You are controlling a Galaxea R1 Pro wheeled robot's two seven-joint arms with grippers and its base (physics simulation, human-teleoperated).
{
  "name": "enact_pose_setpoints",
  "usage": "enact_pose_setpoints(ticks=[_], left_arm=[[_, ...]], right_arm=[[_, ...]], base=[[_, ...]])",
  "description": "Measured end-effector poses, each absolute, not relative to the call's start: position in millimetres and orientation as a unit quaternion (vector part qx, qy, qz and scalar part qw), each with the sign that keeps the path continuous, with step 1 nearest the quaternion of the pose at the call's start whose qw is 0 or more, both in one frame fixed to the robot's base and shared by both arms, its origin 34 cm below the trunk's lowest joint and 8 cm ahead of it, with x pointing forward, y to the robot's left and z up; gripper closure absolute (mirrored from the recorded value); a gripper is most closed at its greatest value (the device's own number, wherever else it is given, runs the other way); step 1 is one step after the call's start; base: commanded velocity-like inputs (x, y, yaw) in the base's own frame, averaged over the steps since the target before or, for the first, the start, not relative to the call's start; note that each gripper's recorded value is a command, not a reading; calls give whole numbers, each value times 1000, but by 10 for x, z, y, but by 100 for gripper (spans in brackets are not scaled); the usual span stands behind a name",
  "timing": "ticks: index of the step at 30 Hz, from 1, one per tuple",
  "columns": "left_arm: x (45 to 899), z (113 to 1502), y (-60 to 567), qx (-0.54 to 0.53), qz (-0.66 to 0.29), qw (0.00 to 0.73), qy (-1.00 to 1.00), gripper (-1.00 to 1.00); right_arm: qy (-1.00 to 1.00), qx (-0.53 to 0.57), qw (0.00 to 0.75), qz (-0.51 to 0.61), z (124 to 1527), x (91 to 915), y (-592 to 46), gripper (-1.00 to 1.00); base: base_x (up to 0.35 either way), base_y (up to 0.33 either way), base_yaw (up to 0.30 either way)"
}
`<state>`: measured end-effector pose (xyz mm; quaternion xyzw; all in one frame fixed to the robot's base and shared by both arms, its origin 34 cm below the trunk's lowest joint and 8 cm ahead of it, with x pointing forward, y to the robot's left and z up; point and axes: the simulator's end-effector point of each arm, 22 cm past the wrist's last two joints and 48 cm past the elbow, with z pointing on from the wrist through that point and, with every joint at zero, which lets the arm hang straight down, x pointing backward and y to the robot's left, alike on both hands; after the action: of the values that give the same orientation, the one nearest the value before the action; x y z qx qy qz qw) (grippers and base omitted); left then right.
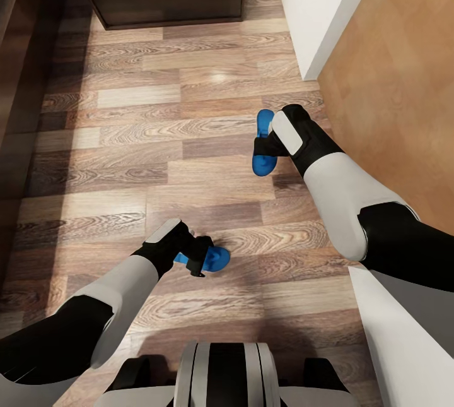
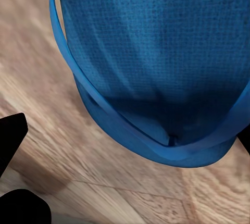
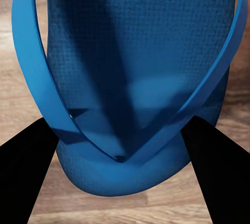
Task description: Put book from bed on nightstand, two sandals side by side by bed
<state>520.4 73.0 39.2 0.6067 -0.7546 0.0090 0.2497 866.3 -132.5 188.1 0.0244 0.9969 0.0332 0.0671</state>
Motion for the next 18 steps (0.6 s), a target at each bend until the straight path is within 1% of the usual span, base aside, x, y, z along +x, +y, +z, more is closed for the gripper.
enact_pose_setpoints(ticks=[18], left_arm=[[5207, 387, 717, 605, 14, 247, -757, -100]], right_arm=[[997, 25, 62, 33, 1821, 8595, -1324, 100]], base=[[0, 0, 0]])
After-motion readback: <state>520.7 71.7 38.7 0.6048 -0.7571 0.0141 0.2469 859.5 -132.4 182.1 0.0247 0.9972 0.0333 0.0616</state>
